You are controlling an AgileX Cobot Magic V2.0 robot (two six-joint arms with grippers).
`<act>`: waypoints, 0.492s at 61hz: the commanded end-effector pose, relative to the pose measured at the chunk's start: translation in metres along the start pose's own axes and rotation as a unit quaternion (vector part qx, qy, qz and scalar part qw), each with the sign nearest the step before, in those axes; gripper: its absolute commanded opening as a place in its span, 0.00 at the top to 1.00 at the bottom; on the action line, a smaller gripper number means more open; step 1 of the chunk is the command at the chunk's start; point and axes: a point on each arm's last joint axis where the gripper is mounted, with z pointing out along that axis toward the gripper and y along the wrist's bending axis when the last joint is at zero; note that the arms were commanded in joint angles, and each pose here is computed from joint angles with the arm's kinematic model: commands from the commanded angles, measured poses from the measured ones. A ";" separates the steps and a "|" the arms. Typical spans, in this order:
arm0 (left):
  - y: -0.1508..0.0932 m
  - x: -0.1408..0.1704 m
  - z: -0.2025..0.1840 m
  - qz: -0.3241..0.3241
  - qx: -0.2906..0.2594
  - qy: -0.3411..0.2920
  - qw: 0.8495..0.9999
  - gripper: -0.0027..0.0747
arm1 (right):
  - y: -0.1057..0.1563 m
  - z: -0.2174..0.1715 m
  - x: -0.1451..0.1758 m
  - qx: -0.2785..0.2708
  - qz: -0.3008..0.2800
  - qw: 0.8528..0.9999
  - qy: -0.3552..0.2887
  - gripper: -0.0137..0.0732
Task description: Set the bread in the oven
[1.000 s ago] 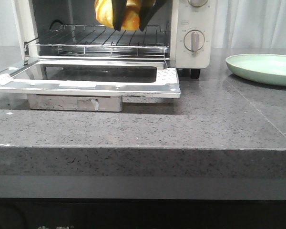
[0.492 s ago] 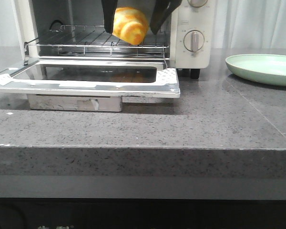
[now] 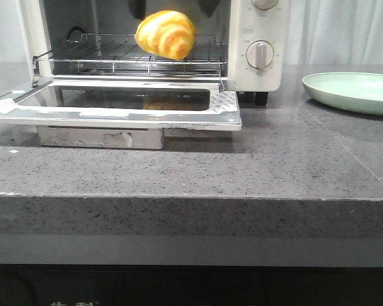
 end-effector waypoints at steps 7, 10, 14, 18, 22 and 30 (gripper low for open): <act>-0.002 -0.013 -0.004 -0.006 0.006 -0.046 0.999 0.99 | -0.021 -0.065 0.029 -0.001 -0.006 0.995 -0.099 0.12; -0.002 -0.013 -0.004 -0.006 0.006 -0.046 0.999 0.99 | -0.026 -0.074 0.042 0.001 -0.009 0.994 -0.110 0.12; -0.002 -0.013 -0.004 -0.006 0.006 -0.046 0.999 0.99 | -0.036 -0.085 0.061 0.001 -0.005 0.992 -0.123 0.12; -0.002 -0.013 -0.004 -0.006 0.006 -0.046 0.999 0.99 | -0.048 -0.095 0.076 0.005 0.003 0.991 -0.135 0.12; -0.002 -0.013 -0.004 -0.006 0.006 -0.046 0.999 0.99 | -0.061 -0.104 0.092 0.016 0.016 0.990 -0.139 0.12; -0.002 -0.013 -0.004 -0.006 0.006 -0.046 0.999 0.99 | -0.086 -0.122 0.126 0.040 0.042 0.987 -0.150 0.12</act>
